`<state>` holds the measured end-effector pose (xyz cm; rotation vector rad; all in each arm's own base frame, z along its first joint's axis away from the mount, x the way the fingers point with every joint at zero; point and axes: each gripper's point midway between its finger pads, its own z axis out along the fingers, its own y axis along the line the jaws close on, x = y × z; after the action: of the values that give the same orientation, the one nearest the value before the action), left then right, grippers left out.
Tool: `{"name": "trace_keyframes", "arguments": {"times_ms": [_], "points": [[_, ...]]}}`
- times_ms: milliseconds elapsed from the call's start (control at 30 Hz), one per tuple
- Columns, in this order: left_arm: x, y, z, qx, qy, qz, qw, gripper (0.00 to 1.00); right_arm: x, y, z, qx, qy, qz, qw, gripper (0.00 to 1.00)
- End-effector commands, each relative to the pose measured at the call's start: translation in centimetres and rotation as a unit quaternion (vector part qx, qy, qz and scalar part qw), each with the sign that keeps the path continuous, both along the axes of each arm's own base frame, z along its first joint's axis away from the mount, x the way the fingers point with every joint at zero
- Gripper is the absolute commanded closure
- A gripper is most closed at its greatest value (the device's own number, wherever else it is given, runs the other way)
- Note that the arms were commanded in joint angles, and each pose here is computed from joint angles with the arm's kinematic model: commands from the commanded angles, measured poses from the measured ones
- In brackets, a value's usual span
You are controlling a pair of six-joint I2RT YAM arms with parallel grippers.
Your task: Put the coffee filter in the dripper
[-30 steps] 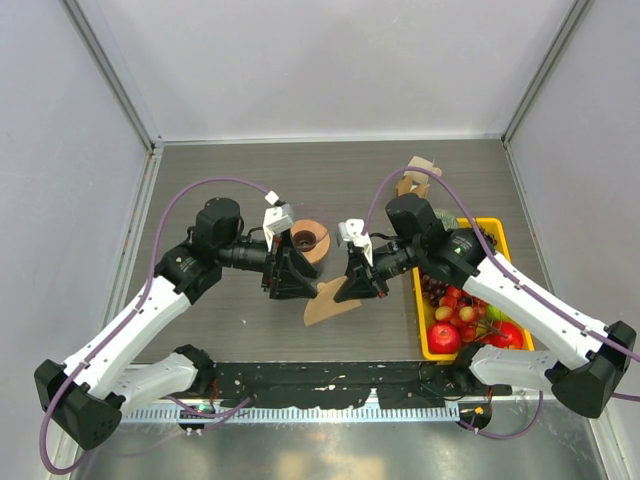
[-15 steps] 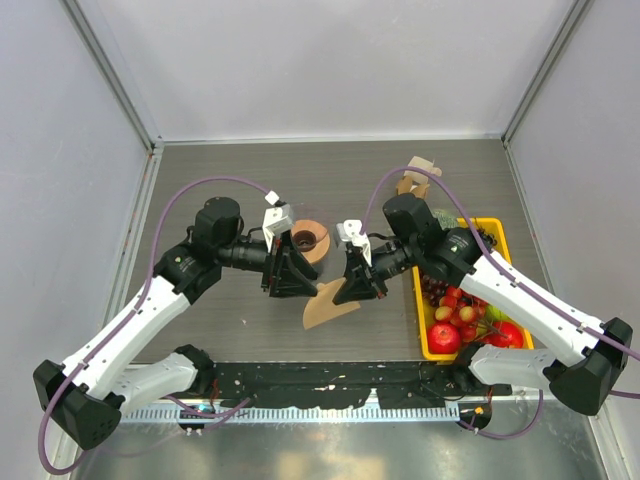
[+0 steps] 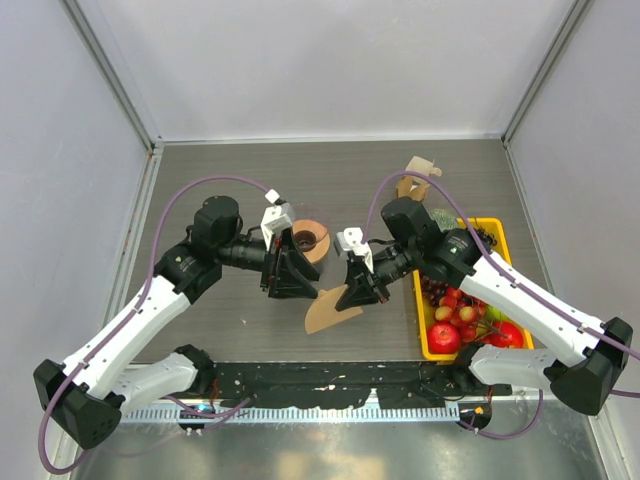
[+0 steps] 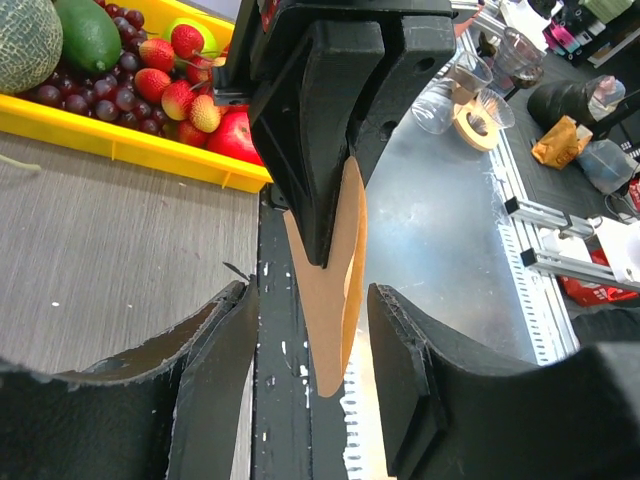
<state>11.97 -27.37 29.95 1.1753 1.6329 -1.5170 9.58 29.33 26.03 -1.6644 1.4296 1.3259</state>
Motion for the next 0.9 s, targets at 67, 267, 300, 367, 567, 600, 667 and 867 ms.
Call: {"name": "trace_keyframes", "arguments": {"times_ms": [67,267,300,367,567,600,667,867], "points": [[0.5,-0.5,1.7,-0.020,-0.024,0.002,1.000,0.47,-0.4,0.1,0.9,0.015,-0.021,0.012,1.000,0.95],[0.5,-0.8,1.5,-0.019,-0.025,-0.002,1.000,0.50,-0.4,0.3,1.0,0.014,-0.022,0.014,1.000,0.95],[0.4,-0.8,1.5,-0.019,-0.025,-0.004,0.999,0.50,-0.4,0.4,1.1,0.016,-0.024,0.016,0.999,0.95],[0.4,-0.8,1.2,-0.016,-0.023,-0.003,1.000,0.51,-0.4,0.5,1.2,0.017,-0.025,0.016,0.999,0.95],[0.2,-0.8,0.5,-0.011,-0.019,-0.006,1.000,0.52,-0.3,0.5,1.4,0.017,-0.025,0.014,0.999,0.95],[0.2,-0.8,0.5,-0.011,-0.019,-0.007,1.000,0.51,-0.3,0.5,1.4,0.017,-0.025,0.016,0.999,0.95],[0.0,-0.9,0.4,-0.010,-0.019,-0.011,1.000,0.49,-0.1,0.7,1.4,0.016,-0.023,0.011,1.000,0.95],[-0.2,-0.8,-0.2,-0.002,-0.017,-0.011,1.000,0.47,0.2,0.9,1.7,0.017,-0.021,0.006,1.000,0.95]]}}
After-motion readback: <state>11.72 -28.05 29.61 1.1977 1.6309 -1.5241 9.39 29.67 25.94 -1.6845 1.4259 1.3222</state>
